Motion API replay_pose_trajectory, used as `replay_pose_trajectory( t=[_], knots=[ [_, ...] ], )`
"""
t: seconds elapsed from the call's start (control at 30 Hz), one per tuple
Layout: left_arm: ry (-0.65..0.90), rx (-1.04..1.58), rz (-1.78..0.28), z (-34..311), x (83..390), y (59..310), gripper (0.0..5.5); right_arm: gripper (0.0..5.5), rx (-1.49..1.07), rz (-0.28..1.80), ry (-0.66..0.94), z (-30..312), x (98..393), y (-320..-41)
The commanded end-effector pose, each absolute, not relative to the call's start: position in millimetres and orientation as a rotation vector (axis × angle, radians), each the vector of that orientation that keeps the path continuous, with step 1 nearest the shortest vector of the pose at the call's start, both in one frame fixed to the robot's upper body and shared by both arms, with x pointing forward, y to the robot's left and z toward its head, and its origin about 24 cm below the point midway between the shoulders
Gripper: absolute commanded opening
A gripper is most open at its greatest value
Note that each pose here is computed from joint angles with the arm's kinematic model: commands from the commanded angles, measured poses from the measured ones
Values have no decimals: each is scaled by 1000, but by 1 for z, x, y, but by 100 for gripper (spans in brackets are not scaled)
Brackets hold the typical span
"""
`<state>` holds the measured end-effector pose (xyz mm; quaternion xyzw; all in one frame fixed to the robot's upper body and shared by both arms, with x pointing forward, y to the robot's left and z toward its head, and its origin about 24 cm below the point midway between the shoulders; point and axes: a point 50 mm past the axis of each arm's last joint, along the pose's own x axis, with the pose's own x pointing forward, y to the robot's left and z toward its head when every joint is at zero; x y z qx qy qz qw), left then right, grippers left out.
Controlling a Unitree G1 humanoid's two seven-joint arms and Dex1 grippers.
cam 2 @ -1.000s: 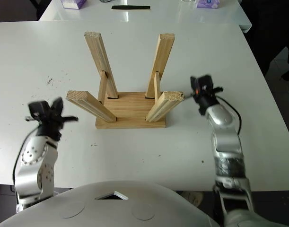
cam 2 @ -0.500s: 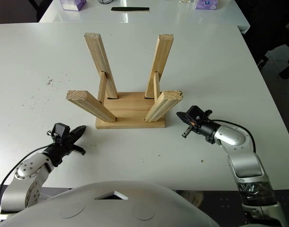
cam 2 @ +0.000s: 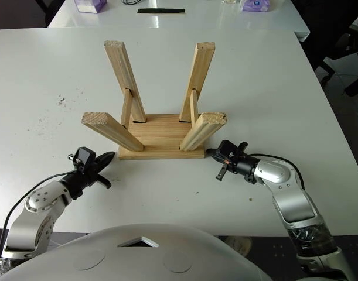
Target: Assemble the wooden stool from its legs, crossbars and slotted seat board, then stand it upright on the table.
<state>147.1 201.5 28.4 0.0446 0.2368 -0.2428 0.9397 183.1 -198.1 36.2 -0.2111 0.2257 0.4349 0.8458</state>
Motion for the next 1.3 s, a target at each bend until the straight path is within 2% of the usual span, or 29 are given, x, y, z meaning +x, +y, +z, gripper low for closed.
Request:
replay_pose_trajectory(
  t=[0.03,0.37,0.53,0.63,0.73,0.87,1.03,1.3],
  knots=[
    [540,94,-523,20,148,203,3,0,-442,930,508,30,180,-195],
    [479,57,-695,33,151,180,3,0,-438,951,480,30,186,-189],
    [458,65,-714,43,148,180,3,0,-409,1028,468,36,180,-187],
    [397,56,-727,62,145,181,3,0,-357,1095,455,48,174,-187],
    [296,-4,-763,91,126,174,3,0,-196,1192,440,80,163,-192],
    [275,-24,-795,113,105,170,3,0,-86,1261,397,117,155,-200],
    [277,-22,-804,116,103,170,3,0,-50,1300,344,141,156,-197],
    [259,-7,-774,120,104,173,3,0,-55,1311,344,152,165,-199]
  ],
)
